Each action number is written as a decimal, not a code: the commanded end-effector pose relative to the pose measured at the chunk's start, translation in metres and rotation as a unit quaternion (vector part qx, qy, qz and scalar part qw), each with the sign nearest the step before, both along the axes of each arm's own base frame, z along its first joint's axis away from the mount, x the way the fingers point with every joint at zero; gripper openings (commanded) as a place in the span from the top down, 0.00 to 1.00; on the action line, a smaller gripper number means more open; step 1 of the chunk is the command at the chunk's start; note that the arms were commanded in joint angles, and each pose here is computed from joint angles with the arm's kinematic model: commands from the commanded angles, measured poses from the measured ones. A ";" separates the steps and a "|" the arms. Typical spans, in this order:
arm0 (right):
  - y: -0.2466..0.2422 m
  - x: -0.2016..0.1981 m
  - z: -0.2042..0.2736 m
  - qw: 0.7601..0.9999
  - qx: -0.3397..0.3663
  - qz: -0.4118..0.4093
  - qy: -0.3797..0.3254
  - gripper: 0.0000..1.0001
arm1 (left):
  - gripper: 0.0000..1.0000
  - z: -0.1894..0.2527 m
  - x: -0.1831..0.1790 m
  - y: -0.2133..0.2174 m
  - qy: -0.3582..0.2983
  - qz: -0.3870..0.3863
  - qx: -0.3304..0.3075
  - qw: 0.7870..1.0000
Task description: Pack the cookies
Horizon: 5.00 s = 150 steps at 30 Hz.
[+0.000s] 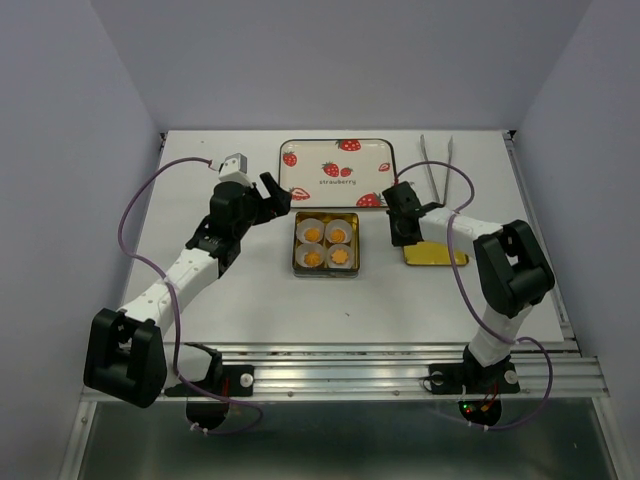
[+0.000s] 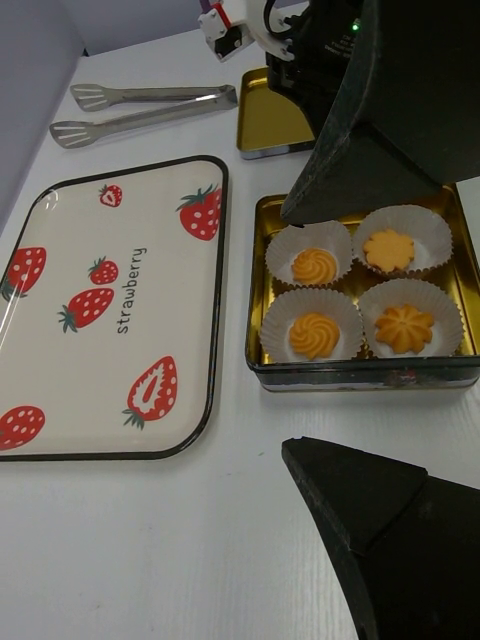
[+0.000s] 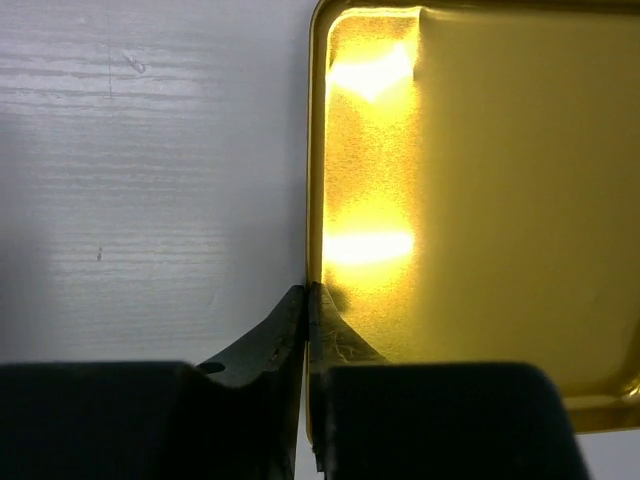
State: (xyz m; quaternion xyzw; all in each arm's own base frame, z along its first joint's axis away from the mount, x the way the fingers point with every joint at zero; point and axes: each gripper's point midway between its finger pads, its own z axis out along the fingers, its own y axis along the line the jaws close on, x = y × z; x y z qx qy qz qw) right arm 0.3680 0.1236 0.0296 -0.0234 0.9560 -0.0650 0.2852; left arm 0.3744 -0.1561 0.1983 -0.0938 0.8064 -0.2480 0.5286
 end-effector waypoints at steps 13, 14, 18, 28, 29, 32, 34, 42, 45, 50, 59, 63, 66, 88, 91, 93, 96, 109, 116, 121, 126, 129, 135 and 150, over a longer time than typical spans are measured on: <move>0.064 -0.006 0.168 0.950 0.230 0.107 -0.181 0.99 | 0.01 0.022 -0.007 0.001 -0.037 0.001 -0.019 0.999; 0.074 -0.008 0.180 0.939 0.255 0.126 -0.192 0.99 | 0.01 0.022 -0.008 0.001 -0.038 0.001 -0.020 0.999; 0.115 -0.027 0.225 0.879 0.370 0.207 -0.217 0.99 | 0.01 0.023 -0.013 0.003 -0.042 0.002 -0.026 0.999; 0.176 -0.082 0.289 0.705 0.601 0.335 -0.172 0.99 | 0.01 0.033 -0.025 0.013 -0.054 0.019 -0.029 0.998; 0.176 -0.084 0.301 0.686 0.611 0.346 -0.192 0.99 | 0.01 0.031 -0.027 0.014 -0.052 0.019 -0.028 0.998; 0.174 -0.080 0.296 0.687 0.634 0.306 -0.178 0.99 | 0.01 0.033 -0.031 0.016 -0.054 0.021 -0.034 0.998; 0.173 -0.082 0.298 0.668 0.658 0.296 -0.180 0.99 | 0.01 0.035 -0.035 0.014 -0.057 0.014 -0.038 0.998; 0.169 -0.074 0.284 0.652 0.712 0.213 -0.151 0.99 | 0.01 0.040 -0.039 0.014 -0.057 0.011 -0.038 0.998; 0.170 -0.077 0.277 0.642 0.726 0.206 -0.134 0.99 | 0.01 0.042 -0.042 0.015 -0.060 0.012 -0.043 0.997; 0.169 -0.074 0.261 0.643 0.737 0.176 -0.111 0.99 | 0.01 0.039 -0.046 0.016 -0.049 0.013 -0.044 0.998; 0.167 -0.066 0.249 0.630 0.761 0.126 -0.095 0.99 | 0.01 0.040 -0.046 0.015 -0.048 0.014 -0.050 0.997; 0.167 -0.066 0.241 0.617 0.775 0.114 -0.077 0.99 | 0.01 0.042 -0.044 0.014 -0.049 0.014 -0.050 0.997; 0.168 -0.067 0.240 0.611 0.780 0.113 -0.071 0.99 | 0.01 0.040 -0.044 0.014 -0.047 0.014 -0.048 0.998; 0.152 -0.060 0.251 0.576 0.804 0.112 -0.096 0.99 | 0.01 0.038 -0.039 0.006 -0.040 -0.001 -0.047 0.998; 0.153 -0.062 0.258 0.562 0.812 0.124 -0.097 0.99 | 0.01 0.038 -0.038 0.007 -0.040 0.001 -0.046 0.998; 0.154 -0.064 0.262 0.557 0.814 0.135 -0.094 0.99 | 0.01 0.038 -0.038 0.005 -0.039 -0.002 -0.046 0.998; 0.158 -0.067 0.265 0.560 0.810 0.144 -0.093 0.99 | 0.01 0.035 -0.038 0.003 -0.033 -0.006 -0.047 0.998; 0.162 -0.068 0.249 0.521 0.840 0.139 -0.052 0.99 | 0.01 0.036 -0.039 -0.002 -0.032 -0.011 -0.049 0.998; 0.162 -0.067 0.240 0.532 0.836 0.128 -0.051 0.96 | 0.01 0.037 -0.037 -0.003 -0.032 -0.011 -0.047 0.998; 0.151 -0.060 0.229 0.540 0.833 0.108 -0.057 0.90 | 0.01 0.033 -0.032 -0.005 -0.025 -0.011 -0.044 0.999; 0.144 -0.061 0.230 0.541 0.831 0.110 -0.065 0.79 | 0.01 0.026 -0.029 -0.008 -0.014 -0.013 -0.040 0.999; 0.143 -0.062 0.229 0.551 0.824 0.115 -0.069 0.69 | 0.01 0.021 -0.029 -0.011 -0.008 -0.017 -0.037 0.999; 0.126 -0.053 0.199 0.610 0.785 0.075 -0.084 0.57 | 0.01 0.015 -0.028 -0.010 -0.001 -0.012 -0.036 0.999; 0.117 -0.038 0.143 0.759 0.645 0.029 -0.085 0.48 | 0.01 -0.043 -0.019 -0.015 0.053 -0.018 0.004 0.998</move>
